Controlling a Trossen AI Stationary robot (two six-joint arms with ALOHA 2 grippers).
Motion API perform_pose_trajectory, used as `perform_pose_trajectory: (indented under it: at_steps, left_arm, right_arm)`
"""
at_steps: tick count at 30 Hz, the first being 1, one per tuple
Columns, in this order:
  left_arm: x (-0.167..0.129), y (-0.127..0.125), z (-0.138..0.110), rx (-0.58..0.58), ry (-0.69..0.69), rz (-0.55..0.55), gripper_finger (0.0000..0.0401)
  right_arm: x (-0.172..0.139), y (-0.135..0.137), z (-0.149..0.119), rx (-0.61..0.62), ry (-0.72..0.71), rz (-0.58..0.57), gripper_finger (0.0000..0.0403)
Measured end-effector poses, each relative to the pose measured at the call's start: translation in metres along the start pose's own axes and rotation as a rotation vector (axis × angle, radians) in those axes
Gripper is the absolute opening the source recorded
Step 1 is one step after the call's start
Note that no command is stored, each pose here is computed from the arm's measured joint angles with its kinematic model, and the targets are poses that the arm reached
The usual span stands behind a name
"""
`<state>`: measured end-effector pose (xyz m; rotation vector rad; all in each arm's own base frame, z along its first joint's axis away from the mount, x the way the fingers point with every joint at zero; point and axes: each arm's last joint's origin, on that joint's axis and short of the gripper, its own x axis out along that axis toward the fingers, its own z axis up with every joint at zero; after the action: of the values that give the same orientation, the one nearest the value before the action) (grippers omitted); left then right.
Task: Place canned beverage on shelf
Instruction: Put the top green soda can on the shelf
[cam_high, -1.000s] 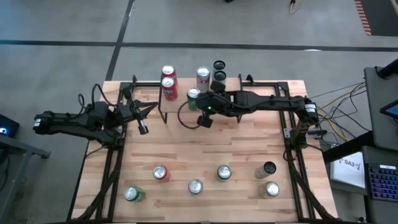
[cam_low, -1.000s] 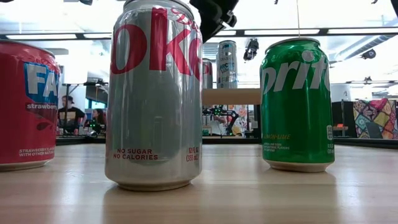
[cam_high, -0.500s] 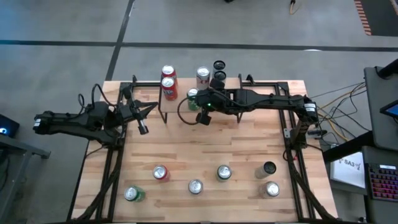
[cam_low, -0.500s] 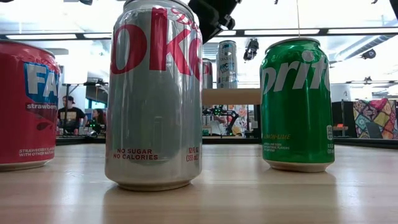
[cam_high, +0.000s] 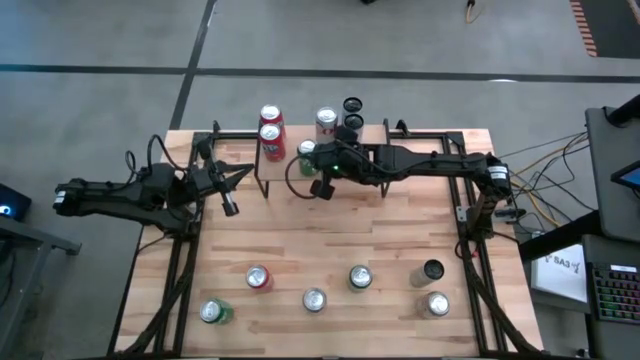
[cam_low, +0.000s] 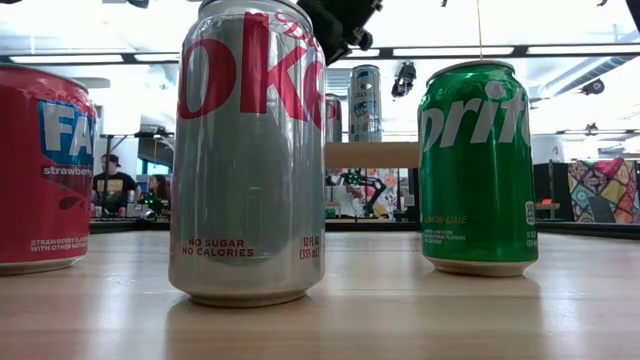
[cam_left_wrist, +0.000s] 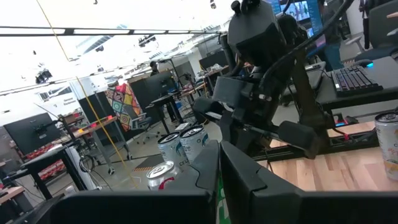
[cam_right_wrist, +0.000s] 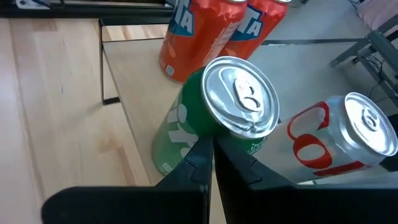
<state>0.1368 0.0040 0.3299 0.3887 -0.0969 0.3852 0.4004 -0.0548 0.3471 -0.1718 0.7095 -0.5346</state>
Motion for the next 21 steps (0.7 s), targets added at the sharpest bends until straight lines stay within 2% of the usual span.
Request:
perform_pose_trajectory:
  at_steps: [3, 8, 15, 21]
  left_arm:
    - [0.0, 0.0, 0.0, 0.0, 0.001, -0.001, 0.0]
    - [0.0, 0.0, 0.0, 0.001, 0.001, 0.0, 0.0]
    - [0.0, 0.0, 0.0, 0.001, 0.001, -0.001, 0.0]
    - [0.0, 0.0, 0.0, 0.0, 0.0, 0.0, 0.0]
  right_arm:
    - [-0.002, 0.001, 0.002, 0.006, -0.01, 0.016, 0.0009]
    - [-0.003, 0.004, 0.001, 0.031, -0.006, 0.113, 0.0009]
    - [0.002, -0.001, -0.001, 0.021, 0.005, 0.045, 0.0009]
    - [0.02, -0.01, -0.005, 0.029, 0.031, 0.016, 0.0009]
